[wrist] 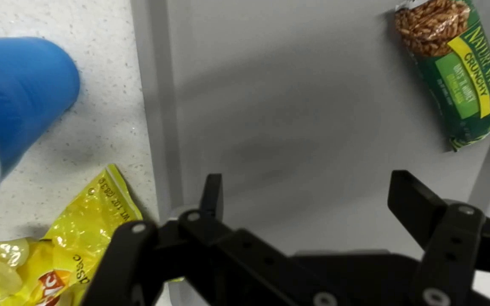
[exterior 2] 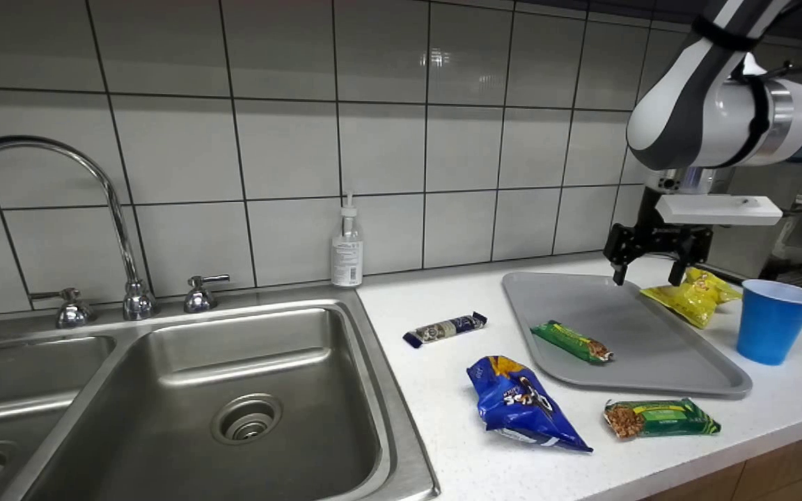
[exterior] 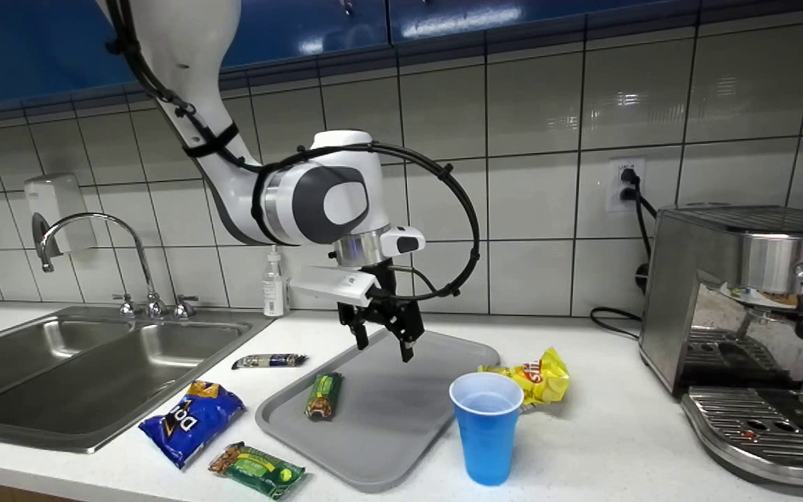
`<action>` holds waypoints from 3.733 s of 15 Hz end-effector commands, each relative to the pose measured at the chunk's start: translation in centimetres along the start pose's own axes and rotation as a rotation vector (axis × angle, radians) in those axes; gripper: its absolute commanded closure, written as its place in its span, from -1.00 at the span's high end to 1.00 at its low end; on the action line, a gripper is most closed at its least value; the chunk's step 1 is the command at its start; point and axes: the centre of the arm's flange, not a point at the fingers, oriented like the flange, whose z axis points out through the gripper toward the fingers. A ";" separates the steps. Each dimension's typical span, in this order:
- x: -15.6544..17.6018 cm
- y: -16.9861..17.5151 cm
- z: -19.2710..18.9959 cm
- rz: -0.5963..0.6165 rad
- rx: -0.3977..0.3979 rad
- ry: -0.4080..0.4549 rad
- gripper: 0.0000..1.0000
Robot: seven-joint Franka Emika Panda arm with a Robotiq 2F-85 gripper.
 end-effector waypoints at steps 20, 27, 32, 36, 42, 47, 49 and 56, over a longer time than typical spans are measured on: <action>-1.1 -4.8 -0.1 -0.231 0.005 0.109 1.00; -2.4 -9.6 1.0 -0.417 0.014 0.127 1.00; -2.6 -10.7 3.0 -0.494 -0.003 0.094 1.00; -3.3 -10.9 4.1 -0.533 -0.009 0.068 1.00; -3.7 -11.8 5.4 -0.581 0.018 0.061 1.00; -3.9 -12.2 6.7 -0.589 0.005 0.052 1.00; -3.8 -12.1 7.2 -0.586 0.008 0.045 1.00; -3.7 -12.2 7.8 -0.584 0.012 0.036 1.00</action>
